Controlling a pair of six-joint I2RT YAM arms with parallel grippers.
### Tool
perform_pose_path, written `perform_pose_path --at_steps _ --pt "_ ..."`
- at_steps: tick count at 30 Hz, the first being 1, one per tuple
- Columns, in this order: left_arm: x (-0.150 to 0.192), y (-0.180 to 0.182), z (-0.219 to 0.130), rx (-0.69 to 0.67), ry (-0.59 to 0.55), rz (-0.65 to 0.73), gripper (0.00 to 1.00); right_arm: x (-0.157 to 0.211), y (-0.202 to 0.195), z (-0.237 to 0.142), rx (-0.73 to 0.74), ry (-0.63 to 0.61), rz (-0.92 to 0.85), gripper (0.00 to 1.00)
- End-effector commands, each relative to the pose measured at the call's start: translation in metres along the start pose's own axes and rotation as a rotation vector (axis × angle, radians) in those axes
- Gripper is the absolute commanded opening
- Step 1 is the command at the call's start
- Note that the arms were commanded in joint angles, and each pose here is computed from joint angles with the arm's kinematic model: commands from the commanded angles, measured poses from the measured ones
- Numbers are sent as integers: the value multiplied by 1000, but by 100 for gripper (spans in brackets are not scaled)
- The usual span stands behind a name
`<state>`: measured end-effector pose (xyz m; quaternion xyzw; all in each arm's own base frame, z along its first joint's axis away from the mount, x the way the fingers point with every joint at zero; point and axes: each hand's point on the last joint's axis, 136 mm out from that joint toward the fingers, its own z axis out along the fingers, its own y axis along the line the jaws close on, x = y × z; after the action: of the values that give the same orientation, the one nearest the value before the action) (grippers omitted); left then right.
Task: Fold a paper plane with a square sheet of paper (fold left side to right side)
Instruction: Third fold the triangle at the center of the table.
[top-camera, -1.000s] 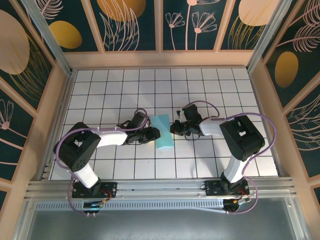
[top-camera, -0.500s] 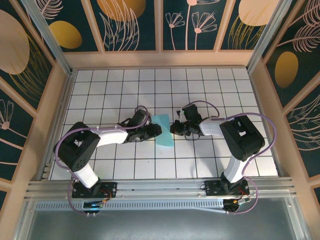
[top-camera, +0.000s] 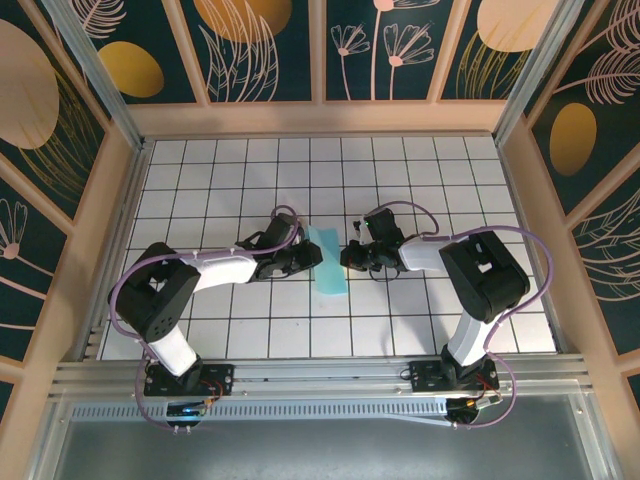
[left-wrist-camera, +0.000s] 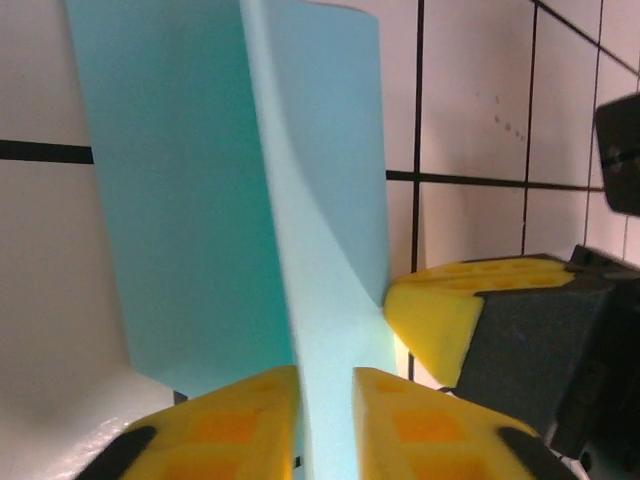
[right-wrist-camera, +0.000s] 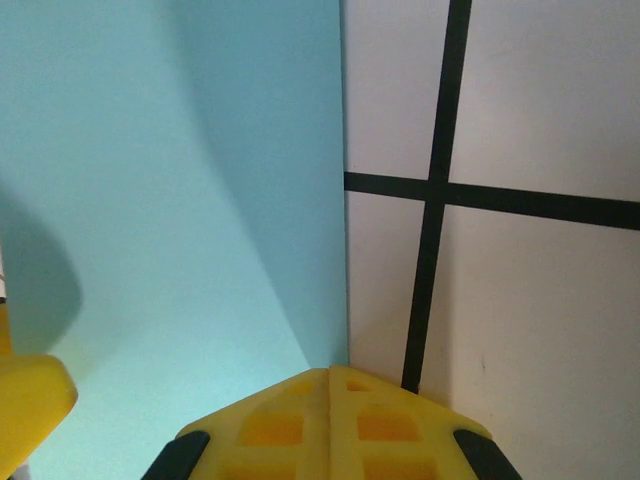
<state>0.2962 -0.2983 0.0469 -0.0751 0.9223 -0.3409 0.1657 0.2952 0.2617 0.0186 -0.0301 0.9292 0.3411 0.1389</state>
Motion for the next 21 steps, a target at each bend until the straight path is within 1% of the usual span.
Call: perform_pose_path --at_steps 1,2,6,10,14,21 --pt "4 9 2 -9 13 -33 12 -11 3 -8 32 -44 -52 0" --pt "5 9 2 -10 14 -37 8 -15 8 -12 24 -64 -70 1" --pt "5 8 0 -8 17 -52 1 -29 18 -31 31 -150 -142 17" --pt "6 2 0 12 33 -73 0 -28 18 -51 55 -211 -212 28" --pt "8 -5 -1 35 56 -80 0 -8 32 -66 32 -245 -328 36" --pt "9 -11 -4 48 77 -82 0 44 55 -78 50 -318 -566 52"
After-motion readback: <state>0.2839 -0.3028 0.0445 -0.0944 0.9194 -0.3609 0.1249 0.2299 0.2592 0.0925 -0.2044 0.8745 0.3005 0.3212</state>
